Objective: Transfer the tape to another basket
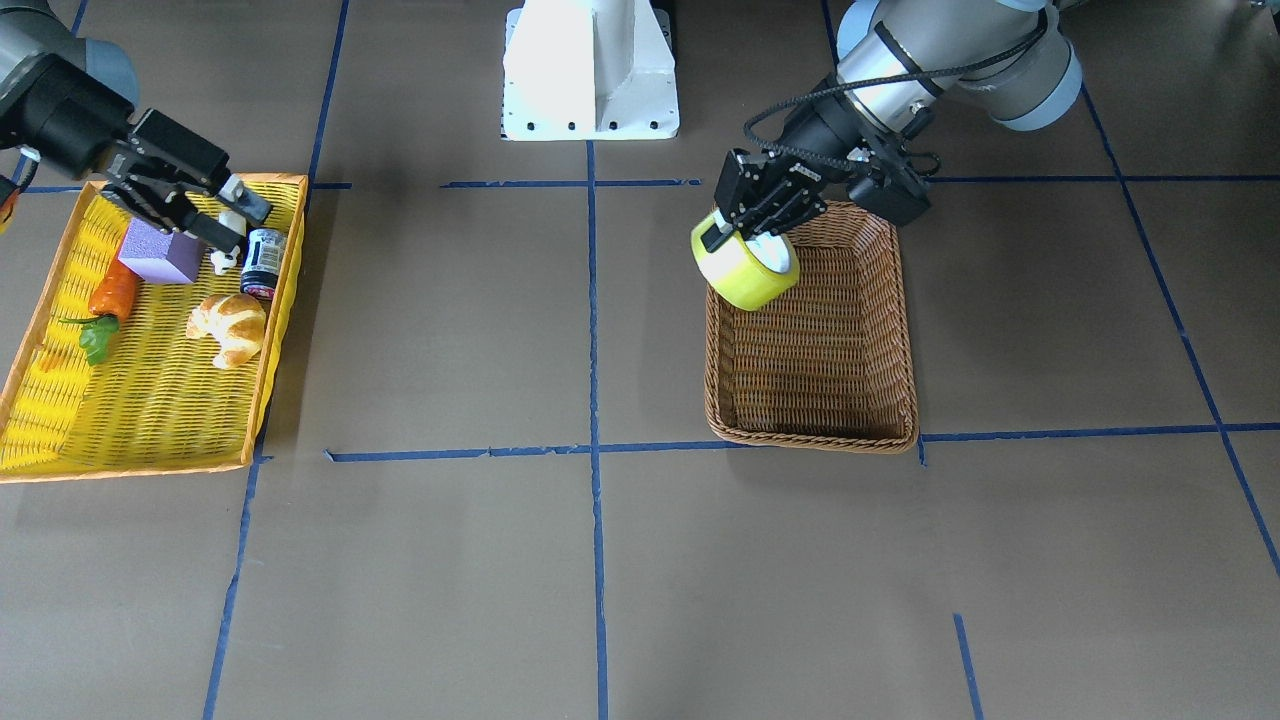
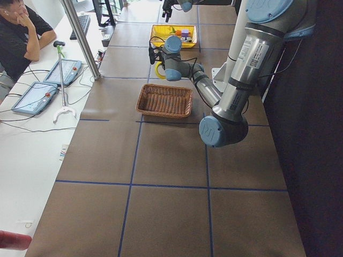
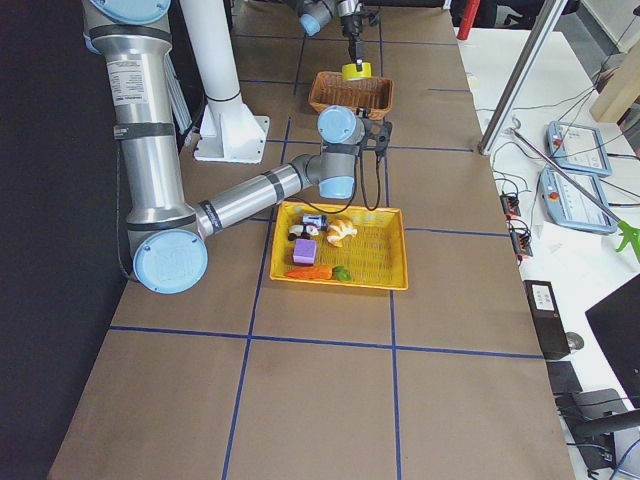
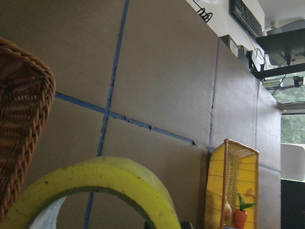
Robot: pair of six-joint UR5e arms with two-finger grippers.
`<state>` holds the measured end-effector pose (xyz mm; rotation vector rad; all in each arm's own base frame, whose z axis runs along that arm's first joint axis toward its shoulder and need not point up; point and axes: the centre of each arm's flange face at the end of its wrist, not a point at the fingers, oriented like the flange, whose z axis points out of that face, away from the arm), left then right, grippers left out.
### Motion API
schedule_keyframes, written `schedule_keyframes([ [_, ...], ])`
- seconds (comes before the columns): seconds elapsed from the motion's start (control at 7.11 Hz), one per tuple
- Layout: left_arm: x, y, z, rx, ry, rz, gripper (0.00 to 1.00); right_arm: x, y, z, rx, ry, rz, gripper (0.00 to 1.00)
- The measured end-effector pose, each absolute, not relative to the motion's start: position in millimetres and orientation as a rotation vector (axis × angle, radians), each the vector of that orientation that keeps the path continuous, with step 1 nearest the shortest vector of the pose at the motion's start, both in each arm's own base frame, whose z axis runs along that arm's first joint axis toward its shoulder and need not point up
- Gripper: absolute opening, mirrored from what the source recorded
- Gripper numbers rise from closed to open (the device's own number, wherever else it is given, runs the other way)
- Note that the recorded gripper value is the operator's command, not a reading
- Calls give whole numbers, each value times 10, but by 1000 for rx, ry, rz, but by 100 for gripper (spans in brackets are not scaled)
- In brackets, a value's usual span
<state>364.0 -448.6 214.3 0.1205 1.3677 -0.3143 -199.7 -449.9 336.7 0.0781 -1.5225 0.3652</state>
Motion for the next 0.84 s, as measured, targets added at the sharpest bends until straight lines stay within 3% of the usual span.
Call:
schedule_keyframes([
  [0.84, 4551, -4280, 2876, 170, 895, -274, 0, -1975, -4567, 3554, 85, -1440, 386, 100],
])
